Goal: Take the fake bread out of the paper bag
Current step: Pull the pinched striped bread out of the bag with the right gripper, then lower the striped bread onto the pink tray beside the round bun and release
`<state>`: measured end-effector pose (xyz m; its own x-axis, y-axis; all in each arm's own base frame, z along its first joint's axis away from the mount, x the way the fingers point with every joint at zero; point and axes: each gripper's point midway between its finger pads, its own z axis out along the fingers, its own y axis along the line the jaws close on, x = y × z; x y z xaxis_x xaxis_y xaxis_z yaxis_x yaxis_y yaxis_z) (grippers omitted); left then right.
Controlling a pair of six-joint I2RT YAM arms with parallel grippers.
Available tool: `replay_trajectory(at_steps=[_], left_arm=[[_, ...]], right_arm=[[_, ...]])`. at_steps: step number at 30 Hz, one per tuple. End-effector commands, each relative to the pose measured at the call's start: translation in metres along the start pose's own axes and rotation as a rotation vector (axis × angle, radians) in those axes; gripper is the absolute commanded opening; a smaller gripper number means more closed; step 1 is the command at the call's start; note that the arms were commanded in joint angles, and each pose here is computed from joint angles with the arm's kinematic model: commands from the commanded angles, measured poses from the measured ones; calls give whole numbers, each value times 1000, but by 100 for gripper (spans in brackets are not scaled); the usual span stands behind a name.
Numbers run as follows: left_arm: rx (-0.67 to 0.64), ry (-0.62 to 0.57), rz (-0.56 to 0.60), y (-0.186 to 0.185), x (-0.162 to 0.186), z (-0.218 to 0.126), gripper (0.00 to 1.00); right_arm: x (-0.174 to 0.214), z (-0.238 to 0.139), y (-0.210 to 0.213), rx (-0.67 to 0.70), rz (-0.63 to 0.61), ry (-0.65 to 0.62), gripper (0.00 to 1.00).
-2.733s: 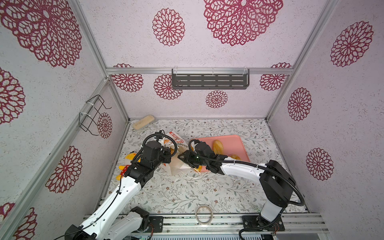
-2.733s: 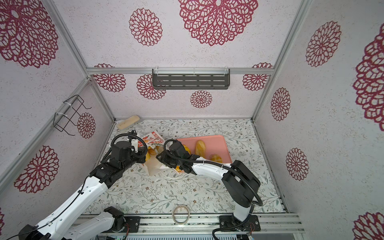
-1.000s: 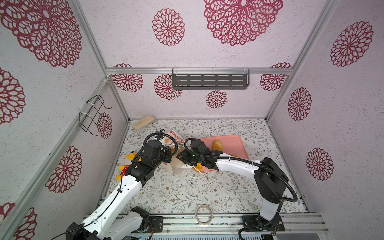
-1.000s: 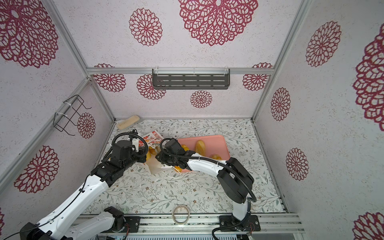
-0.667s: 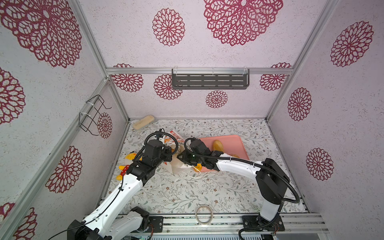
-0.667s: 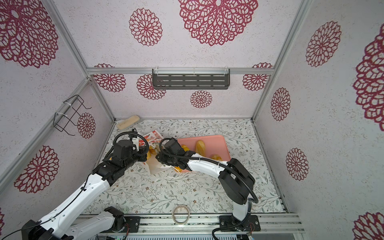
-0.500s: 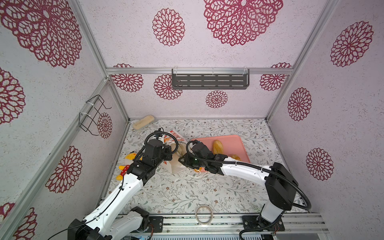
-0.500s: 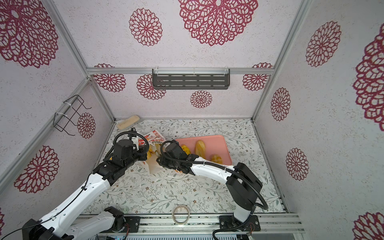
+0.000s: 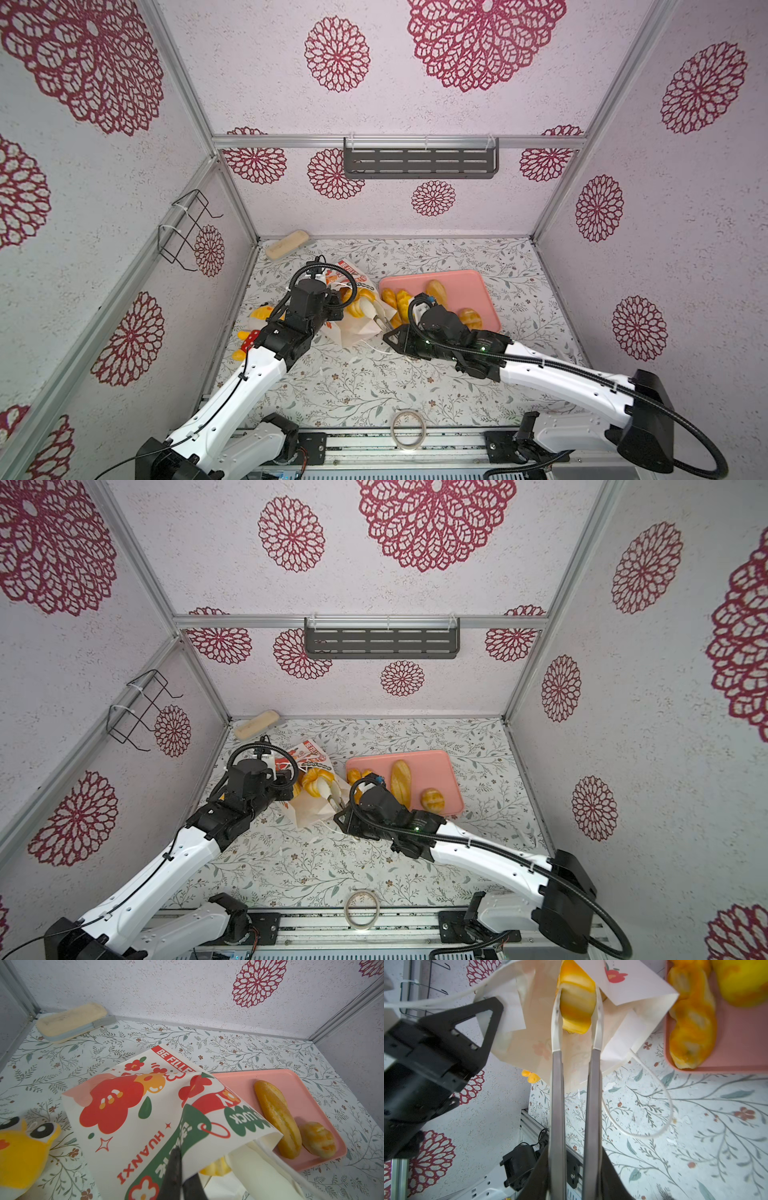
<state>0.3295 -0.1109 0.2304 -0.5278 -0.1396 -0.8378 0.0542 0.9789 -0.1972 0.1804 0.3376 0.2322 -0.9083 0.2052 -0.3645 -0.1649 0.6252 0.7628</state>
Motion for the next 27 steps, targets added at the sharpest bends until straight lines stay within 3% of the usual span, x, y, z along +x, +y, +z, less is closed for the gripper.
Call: replay_trajectory(at_steps=[1, 11, 17, 22, 27], left_arm=[[-54, 23, 5, 8, 2, 0, 0], [-66, 23, -13, 10, 0, -2, 0], [-61, 26, -30, 9, 2, -3, 0], [-57, 24, -29, 9, 1, -4, 0], [-41, 27, -31, 5, -1, -3, 0]], right_arm=[[-14, -48, 9, -7, -35, -91, 0], [-21, -135, -27, 108, -39, -195, 0], [-22, -141, -40, 141, -32, -223, 0], [-46, -165, -68, 256, -33, -349, 0], [-75, -164, -92, 329, -28, -359, 0]])
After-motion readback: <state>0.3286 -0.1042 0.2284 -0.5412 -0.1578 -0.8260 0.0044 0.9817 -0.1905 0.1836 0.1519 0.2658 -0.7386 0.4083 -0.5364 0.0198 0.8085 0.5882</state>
